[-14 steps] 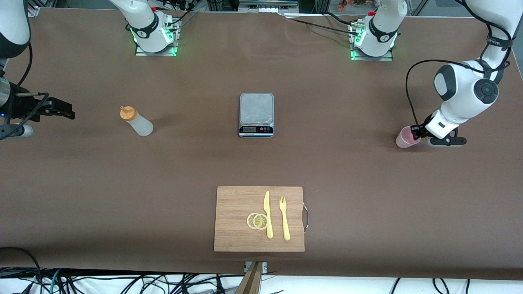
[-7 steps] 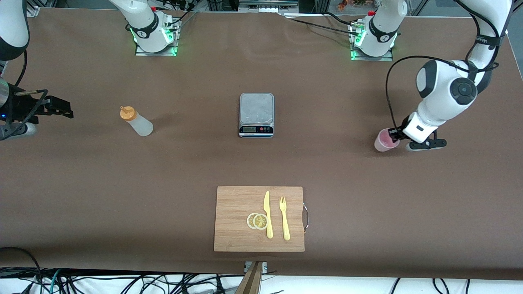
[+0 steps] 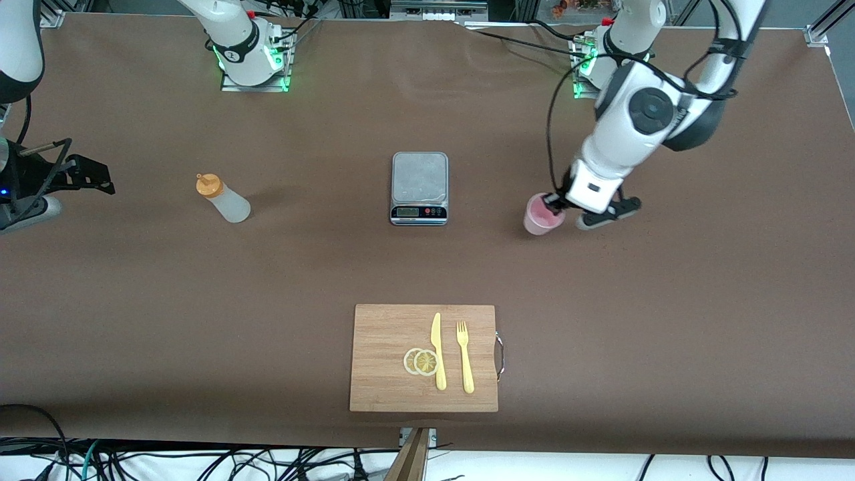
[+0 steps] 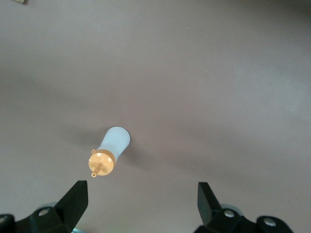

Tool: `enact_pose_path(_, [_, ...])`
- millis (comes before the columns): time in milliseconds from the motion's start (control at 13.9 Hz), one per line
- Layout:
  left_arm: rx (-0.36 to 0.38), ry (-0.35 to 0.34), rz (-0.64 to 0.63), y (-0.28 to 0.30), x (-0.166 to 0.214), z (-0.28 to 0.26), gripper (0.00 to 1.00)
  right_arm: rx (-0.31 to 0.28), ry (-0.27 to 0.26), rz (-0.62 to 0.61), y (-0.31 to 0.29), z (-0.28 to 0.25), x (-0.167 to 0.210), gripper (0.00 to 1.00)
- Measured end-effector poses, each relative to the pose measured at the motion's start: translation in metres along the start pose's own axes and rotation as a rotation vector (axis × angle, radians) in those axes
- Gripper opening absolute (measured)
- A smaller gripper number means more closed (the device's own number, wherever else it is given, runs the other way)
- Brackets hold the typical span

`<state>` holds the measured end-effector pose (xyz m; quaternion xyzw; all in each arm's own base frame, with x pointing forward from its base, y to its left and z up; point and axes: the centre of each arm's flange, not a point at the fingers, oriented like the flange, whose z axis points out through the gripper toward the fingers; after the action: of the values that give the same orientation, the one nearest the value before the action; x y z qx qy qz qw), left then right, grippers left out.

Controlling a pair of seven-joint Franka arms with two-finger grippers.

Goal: Add sauce to pink cup with both arms
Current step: 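Carry the pink cup with the left gripper onto the scale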

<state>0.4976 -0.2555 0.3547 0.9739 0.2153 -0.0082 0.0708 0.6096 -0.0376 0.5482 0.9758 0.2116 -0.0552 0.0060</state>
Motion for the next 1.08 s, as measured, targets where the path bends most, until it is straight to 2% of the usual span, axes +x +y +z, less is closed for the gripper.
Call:
enact_pose_path(216, [-0.024,-0.031,-0.060,0.052,-0.056,0.002,0.04,0.010,0.014,-0.151,0.018,0.008,-0.002,1.00])
enact_pose_path(432, [-0.027,-0.071,-0.097,0.097,-0.109,0.015,0.04,0.087,0.051,-0.288,0.046,0.024,-0.011,1.00])
enact_pose_path(792, [0.030,-0.008,-0.142,0.150,-0.165,0.075,0.04,0.246,0.139,-0.544,0.094,0.080,-0.030,1.00])
enact_pose_path(1080, [0.059,-0.022,-0.141,0.162,-0.192,0.115,0.04,0.413,0.280,-0.731,0.127,0.153,-0.054,1.00])
